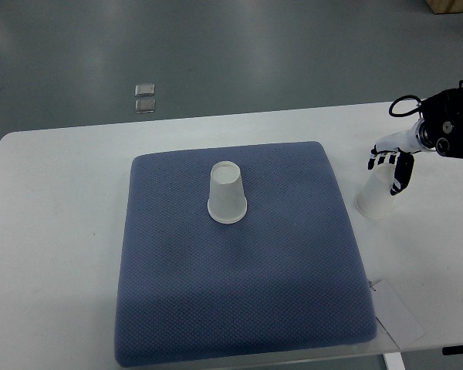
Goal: Stack paper cups
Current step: 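Lower the right hand and close its fingers around the loose cup, then lift the held cup and carry it above the cup on the pad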
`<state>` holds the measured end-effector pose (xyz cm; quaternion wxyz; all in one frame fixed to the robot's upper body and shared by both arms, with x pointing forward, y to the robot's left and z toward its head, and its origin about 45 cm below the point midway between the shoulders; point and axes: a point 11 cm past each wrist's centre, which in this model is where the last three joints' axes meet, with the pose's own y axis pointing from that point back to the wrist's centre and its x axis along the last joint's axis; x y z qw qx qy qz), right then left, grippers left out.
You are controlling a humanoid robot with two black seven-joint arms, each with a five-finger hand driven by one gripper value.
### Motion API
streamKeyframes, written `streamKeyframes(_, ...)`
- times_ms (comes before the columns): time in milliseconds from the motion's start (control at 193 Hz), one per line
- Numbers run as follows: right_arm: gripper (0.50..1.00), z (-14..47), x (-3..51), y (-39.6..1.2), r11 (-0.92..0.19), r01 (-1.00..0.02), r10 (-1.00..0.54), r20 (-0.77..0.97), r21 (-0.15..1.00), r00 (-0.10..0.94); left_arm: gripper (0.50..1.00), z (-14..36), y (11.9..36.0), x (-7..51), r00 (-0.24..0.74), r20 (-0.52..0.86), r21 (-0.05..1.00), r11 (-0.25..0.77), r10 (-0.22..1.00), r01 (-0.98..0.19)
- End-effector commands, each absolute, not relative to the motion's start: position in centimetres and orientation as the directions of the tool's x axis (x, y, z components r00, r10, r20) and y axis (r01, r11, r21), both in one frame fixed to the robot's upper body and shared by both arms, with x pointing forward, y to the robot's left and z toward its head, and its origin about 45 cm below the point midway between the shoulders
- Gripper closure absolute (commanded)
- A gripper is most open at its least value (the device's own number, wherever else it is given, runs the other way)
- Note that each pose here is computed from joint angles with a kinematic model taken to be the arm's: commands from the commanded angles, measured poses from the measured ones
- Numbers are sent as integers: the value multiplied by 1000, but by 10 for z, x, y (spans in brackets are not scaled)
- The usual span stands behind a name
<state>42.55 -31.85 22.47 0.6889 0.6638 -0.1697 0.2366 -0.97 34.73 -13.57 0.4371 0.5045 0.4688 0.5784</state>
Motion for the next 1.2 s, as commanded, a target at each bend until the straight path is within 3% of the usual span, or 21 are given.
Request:
streamKeyframes(0,707,223,424,-320,9,-549,98,546,836,832,500,-136,347,-9,-108,174,983,-178,979,-34)
streamKeyframes(347,832,221,424,-321,10,-546,97,543,838,834,500,-136,347,-10,-108,174,983,-178,979,-32)
streamKeyframes(581,838,232,427,-324,12,-554,85,551,833,830,500,-136,347,-10,-108,174,983,-178,979,-32)
streamKeyframes(1006,836,355,440,-311,-39,-618,107,618,785,779,500,-136,347,-10,-108,174,983,-178,979,-32)
streamKeyframes(1053,836,390,440,-304,-60,-644,118,647,762,754,500,-136,347,-10,-108,174,983,-178,979,-32)
streamKeyframes(1193,834,413,437,-304,-75,-653,110,657,754,746,500,-136,347,-10,-108,174,983,-178,979,-32)
